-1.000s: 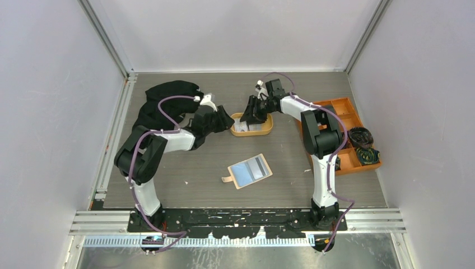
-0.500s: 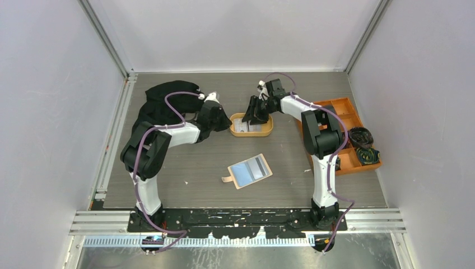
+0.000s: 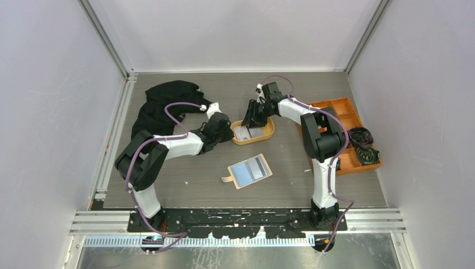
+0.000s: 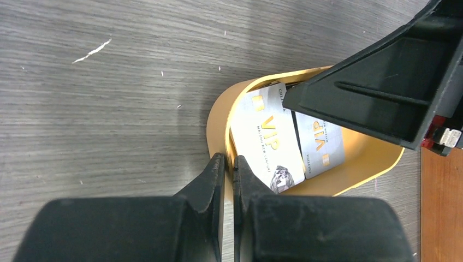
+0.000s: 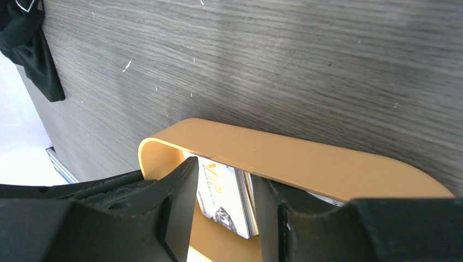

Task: Put the credit cards into the card holder
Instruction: Pick up the credit card from the storage box.

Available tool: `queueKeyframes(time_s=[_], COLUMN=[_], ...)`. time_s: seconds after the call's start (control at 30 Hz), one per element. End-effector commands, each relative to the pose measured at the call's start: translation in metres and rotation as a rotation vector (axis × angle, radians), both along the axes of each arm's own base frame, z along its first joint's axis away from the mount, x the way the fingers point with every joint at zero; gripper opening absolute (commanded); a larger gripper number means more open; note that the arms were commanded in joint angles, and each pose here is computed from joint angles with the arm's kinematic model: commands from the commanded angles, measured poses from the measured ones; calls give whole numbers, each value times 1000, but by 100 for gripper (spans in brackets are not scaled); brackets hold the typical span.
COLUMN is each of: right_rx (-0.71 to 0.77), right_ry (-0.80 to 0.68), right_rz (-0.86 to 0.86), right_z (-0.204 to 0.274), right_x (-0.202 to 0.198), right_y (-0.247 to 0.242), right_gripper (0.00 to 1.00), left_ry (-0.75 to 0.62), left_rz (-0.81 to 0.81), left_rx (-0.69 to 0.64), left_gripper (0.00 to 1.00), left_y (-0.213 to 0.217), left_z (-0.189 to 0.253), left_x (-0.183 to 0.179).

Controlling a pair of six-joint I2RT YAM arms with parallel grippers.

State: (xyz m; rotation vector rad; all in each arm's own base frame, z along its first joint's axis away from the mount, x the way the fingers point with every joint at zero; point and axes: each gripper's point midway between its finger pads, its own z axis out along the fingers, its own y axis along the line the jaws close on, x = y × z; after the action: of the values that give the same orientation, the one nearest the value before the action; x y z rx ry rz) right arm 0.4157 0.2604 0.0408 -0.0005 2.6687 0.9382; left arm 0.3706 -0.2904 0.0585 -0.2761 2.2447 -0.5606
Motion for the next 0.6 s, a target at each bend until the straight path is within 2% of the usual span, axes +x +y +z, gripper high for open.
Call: queueKeyframes(time_s=[0.0,0.3,0.57], right_rx=[28,156,261], right_ry=[6,46,-6], right_rz=[32,167,194], right_z=[6,29,71], right_x=[-11,-38,-43], right_y=[11,35,43], right_gripper=[45,39,37], left_ry=[-8,6,5], left_rz=[17,6,11], left_rx=[-34,-39,-35], left_gripper=[0,0,0], left_y=[-5,-10,-8], left_z=[15,11,13], left_x=[-7,-9,-9])
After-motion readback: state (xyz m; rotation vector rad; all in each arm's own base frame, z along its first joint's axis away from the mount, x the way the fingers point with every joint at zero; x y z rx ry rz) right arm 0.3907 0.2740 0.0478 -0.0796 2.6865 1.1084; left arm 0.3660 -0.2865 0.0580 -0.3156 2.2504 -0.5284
